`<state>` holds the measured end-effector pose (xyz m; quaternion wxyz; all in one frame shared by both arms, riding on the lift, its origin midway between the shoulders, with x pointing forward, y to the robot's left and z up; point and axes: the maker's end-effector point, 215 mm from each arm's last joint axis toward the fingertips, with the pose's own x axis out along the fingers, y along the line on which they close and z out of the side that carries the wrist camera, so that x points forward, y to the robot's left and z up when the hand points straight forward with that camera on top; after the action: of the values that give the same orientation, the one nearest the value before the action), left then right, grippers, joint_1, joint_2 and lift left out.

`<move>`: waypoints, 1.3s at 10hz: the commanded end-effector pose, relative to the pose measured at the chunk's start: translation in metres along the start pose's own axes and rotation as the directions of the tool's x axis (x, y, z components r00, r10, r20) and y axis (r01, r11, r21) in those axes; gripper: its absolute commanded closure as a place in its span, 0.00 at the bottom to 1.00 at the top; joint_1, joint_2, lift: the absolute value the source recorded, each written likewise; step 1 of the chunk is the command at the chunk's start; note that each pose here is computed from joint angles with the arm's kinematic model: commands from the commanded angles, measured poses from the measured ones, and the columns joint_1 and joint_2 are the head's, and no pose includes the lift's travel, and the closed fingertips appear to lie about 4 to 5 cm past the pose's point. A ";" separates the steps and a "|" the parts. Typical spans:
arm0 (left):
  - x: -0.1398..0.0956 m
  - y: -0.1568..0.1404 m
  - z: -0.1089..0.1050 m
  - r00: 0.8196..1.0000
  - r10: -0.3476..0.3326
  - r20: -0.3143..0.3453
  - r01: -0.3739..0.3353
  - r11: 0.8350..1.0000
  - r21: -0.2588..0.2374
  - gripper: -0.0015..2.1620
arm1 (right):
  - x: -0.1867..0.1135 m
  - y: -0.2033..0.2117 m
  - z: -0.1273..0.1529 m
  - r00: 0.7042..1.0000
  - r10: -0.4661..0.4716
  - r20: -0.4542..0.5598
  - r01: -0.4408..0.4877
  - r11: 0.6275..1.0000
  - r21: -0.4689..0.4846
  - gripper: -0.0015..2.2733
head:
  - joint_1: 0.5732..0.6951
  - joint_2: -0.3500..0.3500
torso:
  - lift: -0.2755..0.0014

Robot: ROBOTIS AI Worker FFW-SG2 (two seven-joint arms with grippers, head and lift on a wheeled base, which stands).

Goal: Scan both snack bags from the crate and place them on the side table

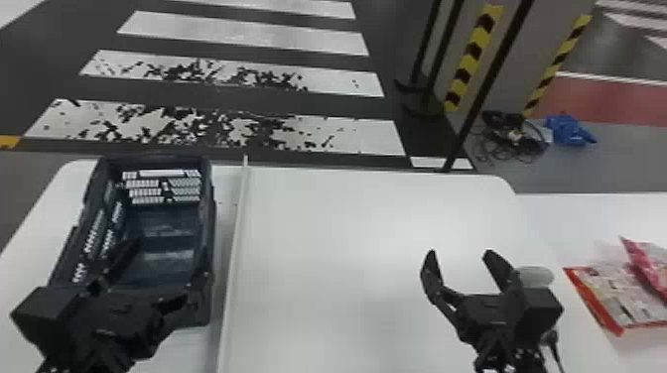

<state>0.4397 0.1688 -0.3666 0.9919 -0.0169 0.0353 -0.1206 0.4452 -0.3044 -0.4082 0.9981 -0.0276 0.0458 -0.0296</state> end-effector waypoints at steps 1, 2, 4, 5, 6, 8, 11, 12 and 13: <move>0.000 0.000 0.000 1.000 0.002 0.001 -0.002 1.000 0.000 0.05 | 0.000 -0.001 0.001 1.000 -0.003 0.001 0.003 1.000 0.003 0.03 | 1.00 0.26 | 0.64; -0.001 0.002 0.000 1.000 0.004 0.000 -0.004 1.000 0.001 0.05 | 0.000 -0.004 0.002 1.000 -0.008 0.005 0.008 1.000 0.008 0.03 | 1.00 0.25 | 0.64; -0.004 0.003 0.003 1.000 0.009 0.003 -0.009 1.000 0.002 0.05 | -0.001 -0.005 0.000 1.000 -0.011 0.004 0.011 1.000 0.025 0.03 | 1.00 0.25 | 0.64; -0.003 0.002 0.005 1.000 0.011 0.008 -0.011 1.000 -0.002 0.05 | -0.002 -0.004 0.000 1.000 -0.009 0.004 0.009 1.000 0.025 0.03 | 1.00 0.25 | 0.64; -0.003 0.000 0.004 1.000 0.010 0.006 -0.010 1.000 0.003 0.05 | -0.003 -0.003 -0.001 1.000 -0.007 0.002 0.007 1.000 0.025 0.03 | 1.00 0.25 | 0.64; -0.003 -0.003 0.007 1.000 0.007 0.012 -0.007 1.000 0.000 0.05 | -0.004 -0.004 -0.003 1.000 -0.009 -0.001 0.009 1.000 0.025 0.03 | 1.00 0.25 | 0.64; -0.003 -0.004 0.010 1.000 0.007 0.017 -0.007 1.000 0.002 0.05 | -0.006 -0.004 -0.005 1.000 -0.009 -0.004 0.009 1.000 0.026 0.03 | 1.00 0.24 | 0.64; -0.004 -0.005 0.008 1.000 0.008 0.014 -0.008 1.000 0.002 0.05 | -0.007 -0.004 -0.004 1.000 -0.010 0.003 0.010 0.999 0.031 0.03 | 1.00 0.24 | 0.64; -0.004 -0.005 0.008 1.000 0.007 0.014 -0.007 1.000 0.005 0.05 | -0.007 -0.006 -0.005 1.000 -0.013 0.001 0.013 0.999 0.033 0.03 | 1.00 0.24 | 0.64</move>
<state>0.4353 0.1655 -0.3581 0.9926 -0.0157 0.0285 -0.1166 0.4377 -0.3101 -0.4117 0.9983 -0.0129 0.0448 -0.0357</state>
